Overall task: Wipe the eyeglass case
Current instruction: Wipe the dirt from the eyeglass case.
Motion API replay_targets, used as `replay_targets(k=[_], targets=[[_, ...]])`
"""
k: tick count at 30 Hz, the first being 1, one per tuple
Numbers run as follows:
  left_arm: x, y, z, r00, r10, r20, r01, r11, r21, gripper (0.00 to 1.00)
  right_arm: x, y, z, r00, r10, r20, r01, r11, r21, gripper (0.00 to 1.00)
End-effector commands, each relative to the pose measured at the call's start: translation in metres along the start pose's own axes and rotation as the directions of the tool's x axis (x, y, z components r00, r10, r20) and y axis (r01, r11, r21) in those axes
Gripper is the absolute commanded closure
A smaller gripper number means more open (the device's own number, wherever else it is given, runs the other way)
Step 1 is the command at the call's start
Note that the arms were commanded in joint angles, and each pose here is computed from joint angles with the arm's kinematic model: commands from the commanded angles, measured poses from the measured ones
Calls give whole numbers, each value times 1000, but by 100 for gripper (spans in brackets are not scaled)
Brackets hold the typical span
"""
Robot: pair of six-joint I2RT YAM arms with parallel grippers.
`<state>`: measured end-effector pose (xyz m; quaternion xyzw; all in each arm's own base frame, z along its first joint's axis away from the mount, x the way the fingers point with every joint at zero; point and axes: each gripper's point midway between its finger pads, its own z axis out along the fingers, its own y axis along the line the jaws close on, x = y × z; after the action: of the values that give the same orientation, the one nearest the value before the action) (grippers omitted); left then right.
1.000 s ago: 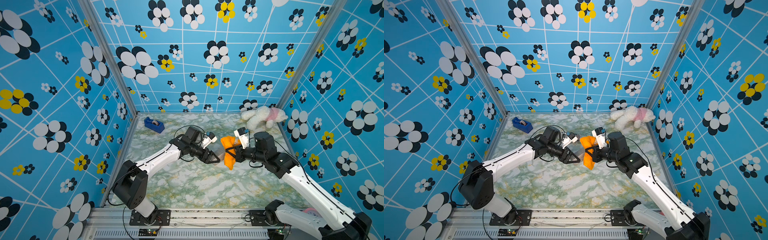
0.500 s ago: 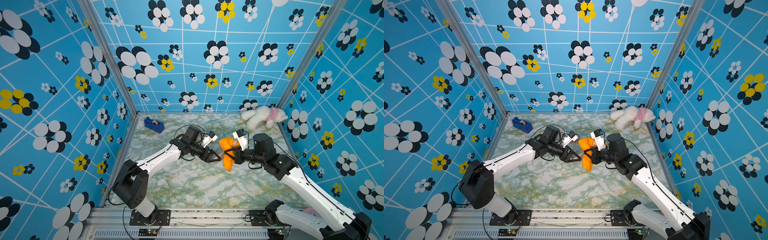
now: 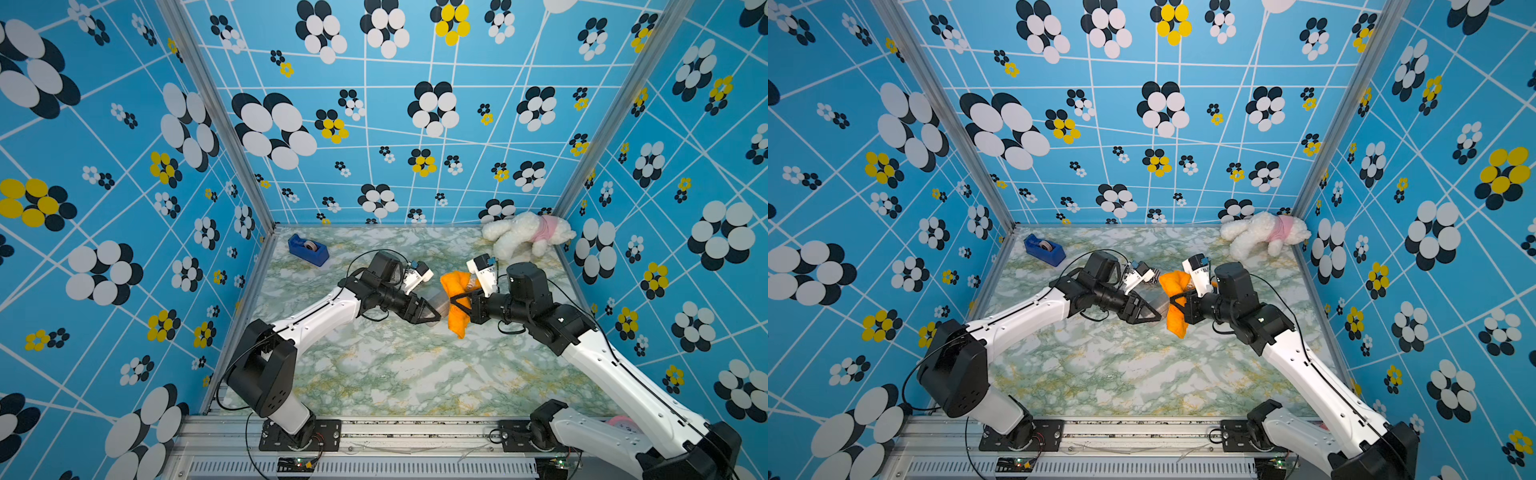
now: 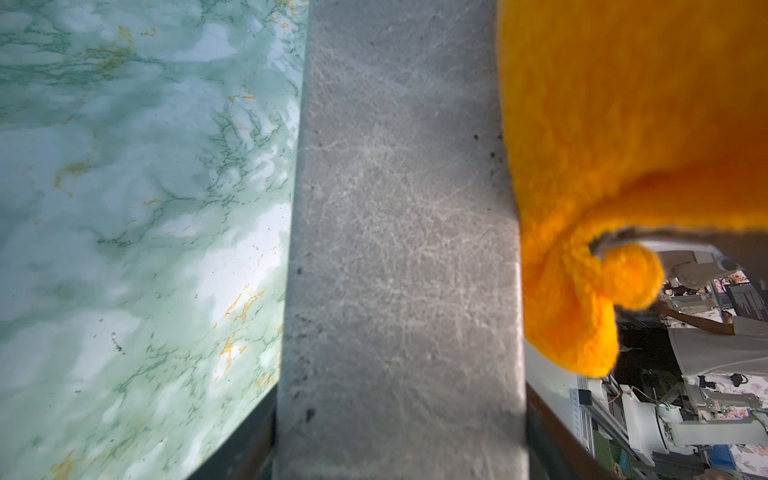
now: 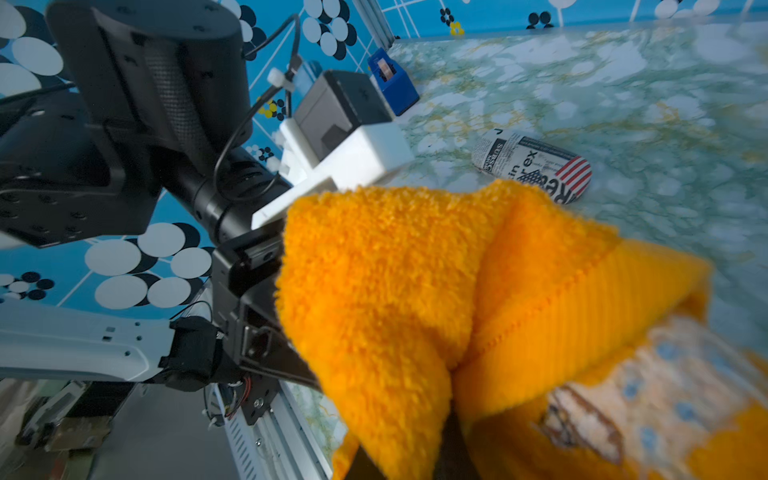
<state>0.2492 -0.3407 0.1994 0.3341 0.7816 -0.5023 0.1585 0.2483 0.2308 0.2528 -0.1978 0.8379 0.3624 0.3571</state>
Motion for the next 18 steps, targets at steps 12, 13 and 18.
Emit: replay_targets(k=[12,13,18], targets=[[-17,-56,-14,981,188,50,-194,968,158,73,18,-54,-5,995,21,-95,0,977,213,100],[-16,-58,-16,980,192,47,-197,968,157,73,14,-67,-12,996,32,-88,-8,967,256,100],[-6,-65,-22,982,191,15,-190,968,166,73,-18,-103,-42,996,86,11,-84,931,356,100]])
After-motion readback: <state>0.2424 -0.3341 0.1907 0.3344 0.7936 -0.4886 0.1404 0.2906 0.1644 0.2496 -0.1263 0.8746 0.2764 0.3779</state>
